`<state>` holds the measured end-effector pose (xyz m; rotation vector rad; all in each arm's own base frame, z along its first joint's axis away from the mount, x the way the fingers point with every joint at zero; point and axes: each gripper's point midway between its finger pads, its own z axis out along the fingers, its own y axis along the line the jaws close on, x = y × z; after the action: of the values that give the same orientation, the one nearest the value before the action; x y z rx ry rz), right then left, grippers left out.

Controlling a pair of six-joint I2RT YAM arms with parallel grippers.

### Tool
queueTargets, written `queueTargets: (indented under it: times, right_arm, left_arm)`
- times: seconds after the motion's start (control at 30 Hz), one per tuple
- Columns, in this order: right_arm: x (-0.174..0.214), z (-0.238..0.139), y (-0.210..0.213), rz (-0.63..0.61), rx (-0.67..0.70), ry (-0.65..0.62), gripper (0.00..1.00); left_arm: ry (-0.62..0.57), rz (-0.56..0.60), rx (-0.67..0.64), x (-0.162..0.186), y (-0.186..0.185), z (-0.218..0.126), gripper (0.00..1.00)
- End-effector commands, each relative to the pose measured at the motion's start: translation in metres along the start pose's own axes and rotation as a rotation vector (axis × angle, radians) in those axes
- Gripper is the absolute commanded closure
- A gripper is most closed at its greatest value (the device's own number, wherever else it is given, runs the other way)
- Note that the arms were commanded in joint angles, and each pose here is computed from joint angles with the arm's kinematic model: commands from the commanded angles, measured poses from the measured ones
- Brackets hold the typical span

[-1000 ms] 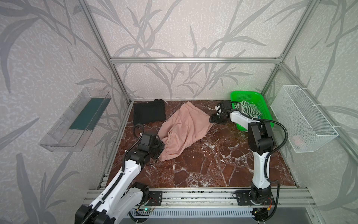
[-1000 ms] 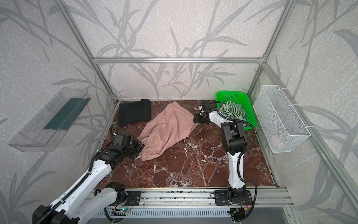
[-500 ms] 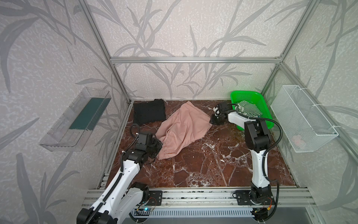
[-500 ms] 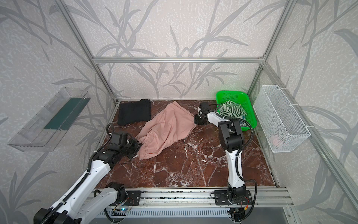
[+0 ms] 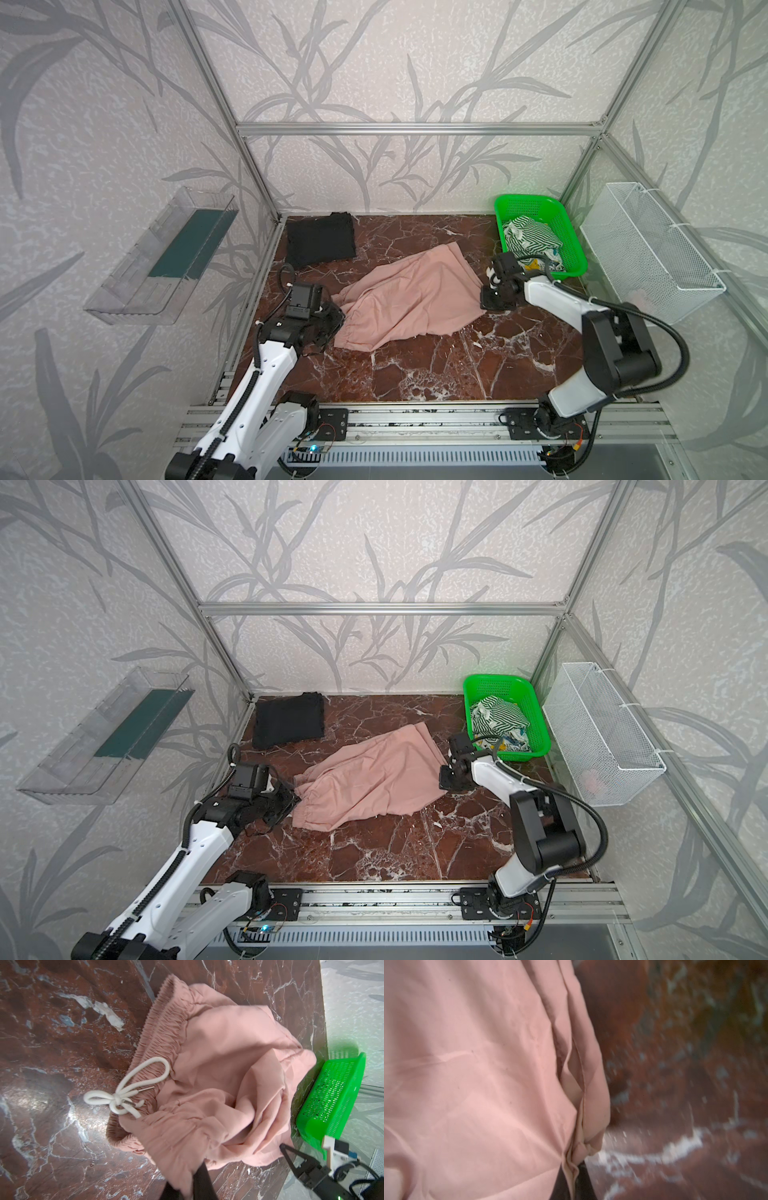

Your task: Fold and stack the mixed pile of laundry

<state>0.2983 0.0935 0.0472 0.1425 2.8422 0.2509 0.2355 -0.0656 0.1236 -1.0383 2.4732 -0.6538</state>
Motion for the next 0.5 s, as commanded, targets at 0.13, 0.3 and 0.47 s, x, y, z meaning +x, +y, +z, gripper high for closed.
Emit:
queueTargets:
  times: [0.13, 0.3, 0.47]
  right_arm:
    - [0.065, -0.046, -0.045, 0.11, 0.134, -0.026, 1.0]
    - [0.073, -0.042, -0.057, 0.124, 0.171, -0.055, 1.0]
    - [0.083, -0.024, -0.056, 0.133, 0.167, 0.011, 1.0]
  left_arm:
    - [0.028, 0.026, 0.016, -0.02, -0.016, 0.028, 0.92]
    - [0.102, 0.12, 0.012, -0.038, -0.041, 0.052, 0.88]
    - [0.23, 0.214, -0.014, -0.045, -0.052, 0.076, 0.8]
